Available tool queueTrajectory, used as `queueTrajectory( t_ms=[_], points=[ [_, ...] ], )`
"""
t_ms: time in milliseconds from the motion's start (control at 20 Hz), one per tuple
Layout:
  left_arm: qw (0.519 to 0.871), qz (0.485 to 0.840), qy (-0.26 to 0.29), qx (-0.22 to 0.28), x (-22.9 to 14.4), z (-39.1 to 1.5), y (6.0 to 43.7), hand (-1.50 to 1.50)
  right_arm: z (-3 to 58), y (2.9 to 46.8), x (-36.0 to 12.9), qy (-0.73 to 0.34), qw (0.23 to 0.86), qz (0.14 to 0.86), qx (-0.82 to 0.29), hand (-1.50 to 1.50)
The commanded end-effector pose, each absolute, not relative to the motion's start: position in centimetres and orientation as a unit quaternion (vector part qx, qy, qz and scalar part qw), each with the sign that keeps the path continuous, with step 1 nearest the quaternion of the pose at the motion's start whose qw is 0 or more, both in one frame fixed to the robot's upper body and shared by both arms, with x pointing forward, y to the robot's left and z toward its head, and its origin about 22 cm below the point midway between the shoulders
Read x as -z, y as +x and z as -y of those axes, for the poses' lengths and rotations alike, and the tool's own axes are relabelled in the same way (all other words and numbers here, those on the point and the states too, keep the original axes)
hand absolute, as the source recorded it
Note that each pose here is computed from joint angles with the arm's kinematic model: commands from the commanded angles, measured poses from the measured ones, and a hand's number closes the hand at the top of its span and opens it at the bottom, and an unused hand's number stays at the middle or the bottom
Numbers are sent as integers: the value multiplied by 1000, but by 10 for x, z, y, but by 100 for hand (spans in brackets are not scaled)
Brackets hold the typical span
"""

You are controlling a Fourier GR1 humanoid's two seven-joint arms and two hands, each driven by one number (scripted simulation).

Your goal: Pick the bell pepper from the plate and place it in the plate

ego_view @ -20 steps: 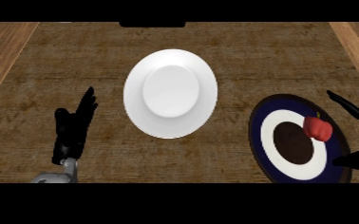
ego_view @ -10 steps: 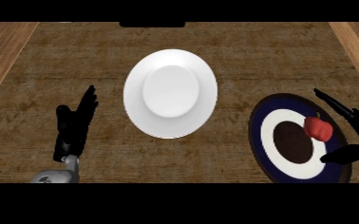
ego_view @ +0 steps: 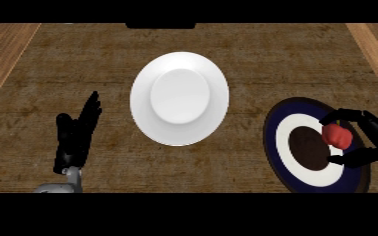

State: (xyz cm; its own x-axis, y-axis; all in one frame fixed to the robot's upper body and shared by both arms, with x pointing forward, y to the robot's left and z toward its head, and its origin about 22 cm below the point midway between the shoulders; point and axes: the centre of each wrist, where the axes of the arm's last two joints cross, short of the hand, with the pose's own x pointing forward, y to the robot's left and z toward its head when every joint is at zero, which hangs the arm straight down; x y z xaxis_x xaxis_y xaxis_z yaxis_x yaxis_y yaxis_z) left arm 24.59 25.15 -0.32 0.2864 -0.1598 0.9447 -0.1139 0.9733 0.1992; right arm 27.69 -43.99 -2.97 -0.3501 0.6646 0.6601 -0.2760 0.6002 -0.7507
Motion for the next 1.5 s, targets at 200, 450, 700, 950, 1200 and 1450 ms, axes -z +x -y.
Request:
queueTrajectory(
  t_ms=[200, 450, 700, 950, 1200, 1450],
  points=[
    [791, 602, 108, 22, 4, -249, 242, 0, 440, 290, 28, -193, 521, 727, -404, 150],
    [800, 588, 117, 7, 27, -254, 238, 0, 374, 304, 50, -258, 529, 733, -342, 150],
    [795, 596, 100, 45, 13, -241, 251, 0, 277, 343, 50, -233, 540, 699, -406, 150],
    [792, 601, 91, 57, 6, -235, 257, 0, 198, 369, 24, -267, 526, 697, -407, 150],
    [802, 588, 94, 51, 13, -235, 256, 0, 121, 388, -25, -348, 514, 724, -301, 150],
    [800, 592, 85, 57, 10, -229, 260, 0, 88, 397, -59, -427, 522, 695, -250, 150]
  ],
)
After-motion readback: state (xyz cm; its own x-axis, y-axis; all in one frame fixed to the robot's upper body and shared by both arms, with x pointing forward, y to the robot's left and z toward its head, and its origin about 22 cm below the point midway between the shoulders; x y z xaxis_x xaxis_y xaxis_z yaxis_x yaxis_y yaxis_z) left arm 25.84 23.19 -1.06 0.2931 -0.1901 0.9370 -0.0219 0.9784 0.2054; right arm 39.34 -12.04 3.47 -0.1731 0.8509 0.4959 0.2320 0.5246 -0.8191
